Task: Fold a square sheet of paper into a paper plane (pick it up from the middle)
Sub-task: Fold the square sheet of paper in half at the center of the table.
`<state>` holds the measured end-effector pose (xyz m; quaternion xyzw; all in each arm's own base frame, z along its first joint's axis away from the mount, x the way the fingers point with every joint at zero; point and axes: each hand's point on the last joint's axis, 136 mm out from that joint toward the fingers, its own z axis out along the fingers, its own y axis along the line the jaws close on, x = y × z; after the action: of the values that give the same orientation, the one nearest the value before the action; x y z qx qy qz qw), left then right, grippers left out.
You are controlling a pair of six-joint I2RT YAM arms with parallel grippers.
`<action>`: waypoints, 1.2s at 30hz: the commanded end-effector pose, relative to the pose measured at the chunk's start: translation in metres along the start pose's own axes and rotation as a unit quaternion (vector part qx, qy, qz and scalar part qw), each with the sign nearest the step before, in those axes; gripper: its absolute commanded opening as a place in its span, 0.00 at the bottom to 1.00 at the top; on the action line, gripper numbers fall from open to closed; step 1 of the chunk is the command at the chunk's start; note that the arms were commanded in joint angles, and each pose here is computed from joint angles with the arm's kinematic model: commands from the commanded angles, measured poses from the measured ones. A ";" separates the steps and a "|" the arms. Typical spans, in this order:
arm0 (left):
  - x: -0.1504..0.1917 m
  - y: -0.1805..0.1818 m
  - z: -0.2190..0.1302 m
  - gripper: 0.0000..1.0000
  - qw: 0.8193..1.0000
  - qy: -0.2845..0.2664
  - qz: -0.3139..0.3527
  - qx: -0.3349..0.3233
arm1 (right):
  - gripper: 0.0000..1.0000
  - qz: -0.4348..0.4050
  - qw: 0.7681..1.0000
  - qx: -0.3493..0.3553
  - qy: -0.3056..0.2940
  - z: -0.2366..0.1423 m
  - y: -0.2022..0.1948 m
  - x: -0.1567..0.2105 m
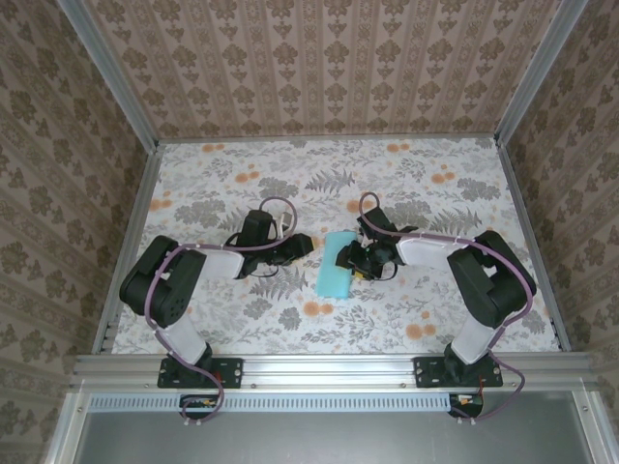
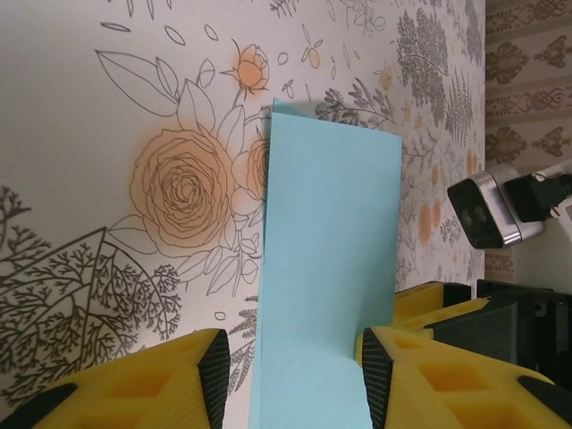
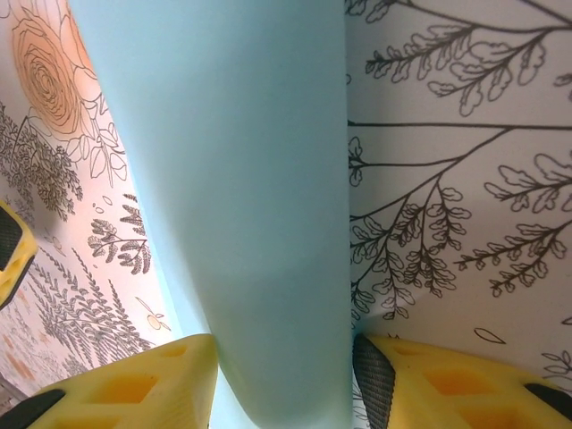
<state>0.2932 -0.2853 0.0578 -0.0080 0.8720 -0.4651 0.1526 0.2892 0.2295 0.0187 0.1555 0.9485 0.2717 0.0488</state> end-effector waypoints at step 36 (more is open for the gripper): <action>0.018 -0.017 0.036 0.24 0.992 0.106 0.064 -0.027 | 0.51 0.101 0.951 0.284 0.060 0.032 -0.139 0.039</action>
<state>0.2854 -0.3209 0.0485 0.0781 0.8940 -0.4299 0.0994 0.2890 0.2261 0.0061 0.2144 0.9500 0.2270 -0.0074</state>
